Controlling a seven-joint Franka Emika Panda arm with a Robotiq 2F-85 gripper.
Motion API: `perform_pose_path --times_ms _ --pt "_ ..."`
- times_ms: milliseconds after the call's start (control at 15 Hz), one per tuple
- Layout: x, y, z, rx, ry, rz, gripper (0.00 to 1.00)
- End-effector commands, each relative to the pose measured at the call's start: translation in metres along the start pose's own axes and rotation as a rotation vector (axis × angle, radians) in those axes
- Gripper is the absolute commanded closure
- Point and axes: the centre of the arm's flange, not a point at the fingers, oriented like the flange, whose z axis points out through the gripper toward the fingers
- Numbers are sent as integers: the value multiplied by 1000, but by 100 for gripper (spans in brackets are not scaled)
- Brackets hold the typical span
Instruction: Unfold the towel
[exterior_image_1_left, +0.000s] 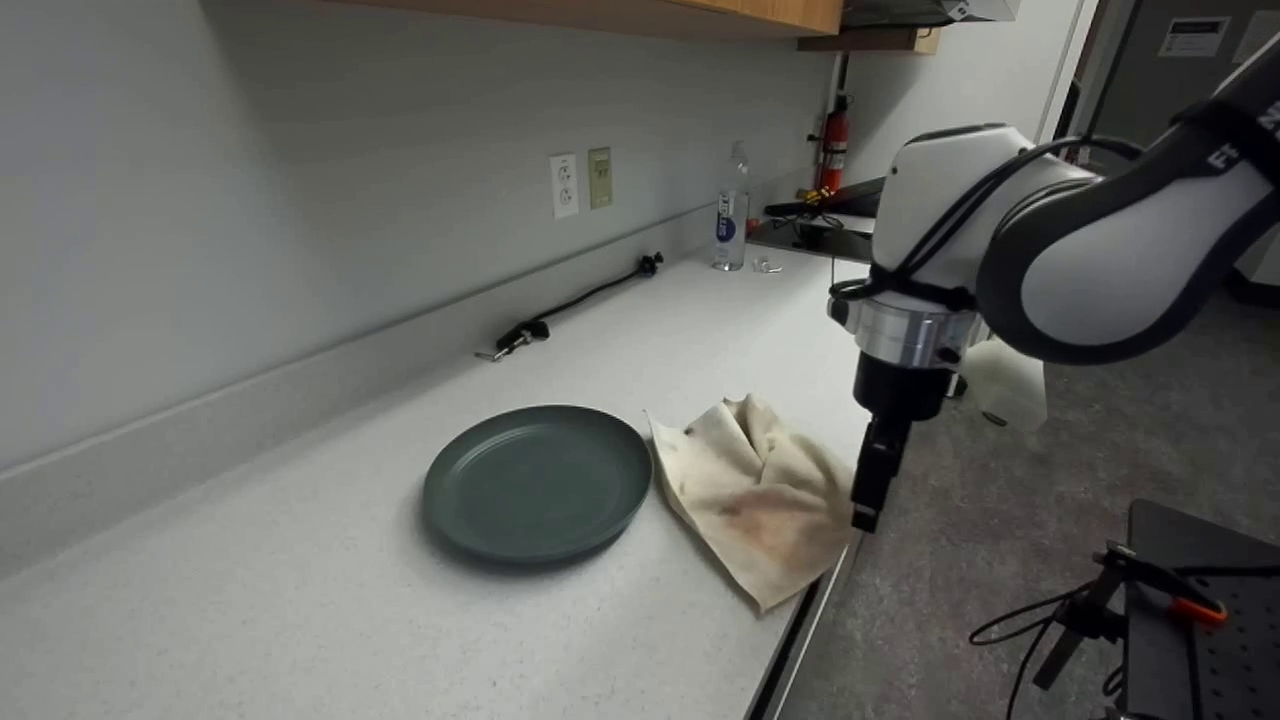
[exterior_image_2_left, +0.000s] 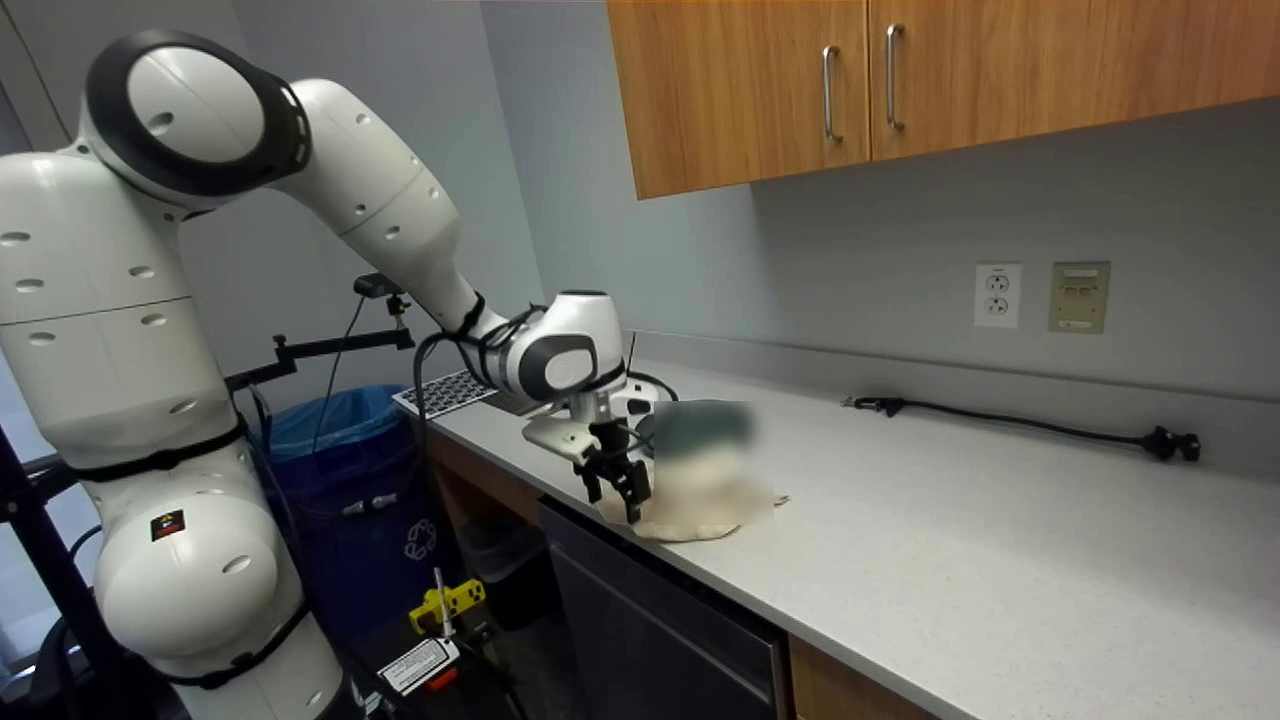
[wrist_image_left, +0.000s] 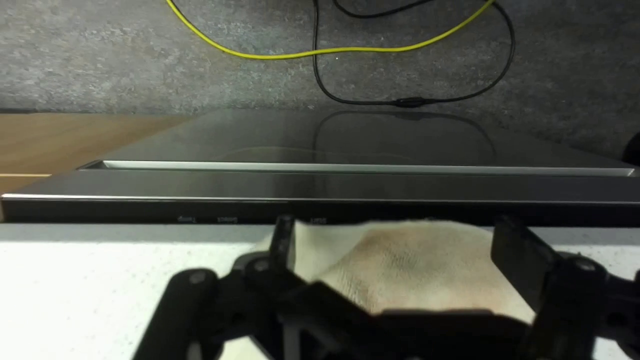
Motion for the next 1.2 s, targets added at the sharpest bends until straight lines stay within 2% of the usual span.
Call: perform_pose_path --times_ms 0,200,533,1000,1133 --pt "1 -4 -17 -14 -7 -2 0" --pt "-2 -9 -55 -28 0 -6 0" --pt "-5 -9 -54 -28 -4 -6 0" --pt "32 -5 -53 -74 69 9 0" --pt "44 2 -56 -88 63 15 0"
